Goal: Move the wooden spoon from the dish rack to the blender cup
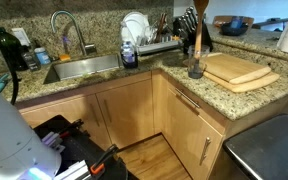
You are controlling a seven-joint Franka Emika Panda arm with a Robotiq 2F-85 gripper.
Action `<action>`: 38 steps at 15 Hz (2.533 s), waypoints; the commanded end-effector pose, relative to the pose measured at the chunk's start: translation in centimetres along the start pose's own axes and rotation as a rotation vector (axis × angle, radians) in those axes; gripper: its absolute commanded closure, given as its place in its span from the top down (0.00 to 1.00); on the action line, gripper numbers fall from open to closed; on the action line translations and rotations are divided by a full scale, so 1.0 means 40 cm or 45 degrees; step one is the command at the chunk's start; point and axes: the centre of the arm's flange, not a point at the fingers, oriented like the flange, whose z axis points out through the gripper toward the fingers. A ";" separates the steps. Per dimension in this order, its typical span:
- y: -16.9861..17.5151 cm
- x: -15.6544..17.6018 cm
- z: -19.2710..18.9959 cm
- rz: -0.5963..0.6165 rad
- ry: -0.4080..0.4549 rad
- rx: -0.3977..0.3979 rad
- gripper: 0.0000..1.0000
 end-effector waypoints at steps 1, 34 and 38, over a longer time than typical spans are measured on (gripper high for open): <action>-0.008 0.041 0.023 0.041 0.014 -0.006 0.47; -0.023 0.020 0.058 0.079 0.009 -0.006 1.00; -0.060 -0.129 -0.002 0.009 -0.112 0.045 1.00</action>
